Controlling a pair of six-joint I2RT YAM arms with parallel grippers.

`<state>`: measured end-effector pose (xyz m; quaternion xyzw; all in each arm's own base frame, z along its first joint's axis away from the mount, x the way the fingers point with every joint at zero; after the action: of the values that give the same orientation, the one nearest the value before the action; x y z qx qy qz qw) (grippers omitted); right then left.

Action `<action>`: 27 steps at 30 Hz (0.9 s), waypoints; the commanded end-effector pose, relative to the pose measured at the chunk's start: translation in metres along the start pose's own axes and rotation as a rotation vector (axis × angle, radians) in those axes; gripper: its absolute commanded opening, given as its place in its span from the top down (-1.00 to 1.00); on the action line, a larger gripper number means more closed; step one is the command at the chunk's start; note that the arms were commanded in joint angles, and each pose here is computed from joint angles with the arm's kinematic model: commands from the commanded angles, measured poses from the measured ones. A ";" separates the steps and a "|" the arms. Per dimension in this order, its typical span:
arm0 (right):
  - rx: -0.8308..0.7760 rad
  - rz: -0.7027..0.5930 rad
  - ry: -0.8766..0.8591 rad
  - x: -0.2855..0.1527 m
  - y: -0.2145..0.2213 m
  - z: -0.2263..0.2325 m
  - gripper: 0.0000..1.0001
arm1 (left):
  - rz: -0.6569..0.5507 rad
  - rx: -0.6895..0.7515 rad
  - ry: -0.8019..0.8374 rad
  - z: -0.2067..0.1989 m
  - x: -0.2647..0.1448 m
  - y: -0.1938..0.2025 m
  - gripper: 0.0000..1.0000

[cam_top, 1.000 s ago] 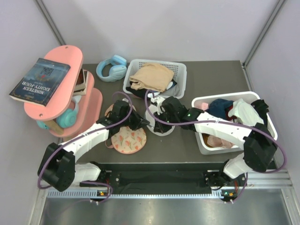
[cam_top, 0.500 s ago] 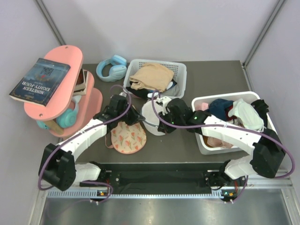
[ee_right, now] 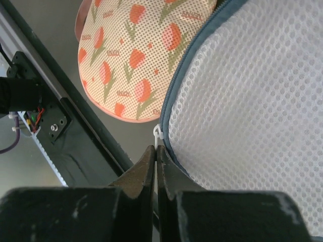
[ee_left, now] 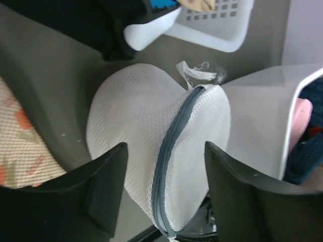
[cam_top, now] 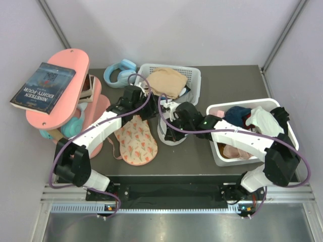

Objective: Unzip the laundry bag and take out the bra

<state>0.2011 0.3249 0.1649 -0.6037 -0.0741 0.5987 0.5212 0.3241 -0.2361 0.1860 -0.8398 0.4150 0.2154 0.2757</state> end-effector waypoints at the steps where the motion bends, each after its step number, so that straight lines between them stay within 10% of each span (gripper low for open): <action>1: -0.023 -0.060 -0.070 0.002 -0.028 0.015 1.00 | -0.037 -0.032 -0.141 0.023 -0.024 0.002 -0.40; 17: -0.028 -0.042 -0.104 0.012 -0.028 0.020 1.00 | 0.010 -0.254 -0.011 0.031 -0.032 0.052 -0.17; 21: -0.029 -0.048 -0.101 0.009 -0.027 0.021 1.00 | 0.007 -0.257 -0.021 0.033 -0.026 0.051 0.09; 27: -0.032 -0.041 -0.086 0.007 -0.024 0.020 1.00 | -0.016 -0.250 -0.021 0.030 -0.023 0.045 1.00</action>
<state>0.2004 0.3418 0.1574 -0.5843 -0.0813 0.6256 0.5105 0.2541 -0.2200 0.1458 -0.8517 0.3848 0.3115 0.1720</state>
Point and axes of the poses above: each gripper's point midway between its finger pads, its own x axis out along the fingers, its own z axis along the line the jaws close on, y = z × x, the point moved 2 cm from there along -x, back along the fingers, and after that the axes turned 12 degrees about -x, right-handed, at the moved point
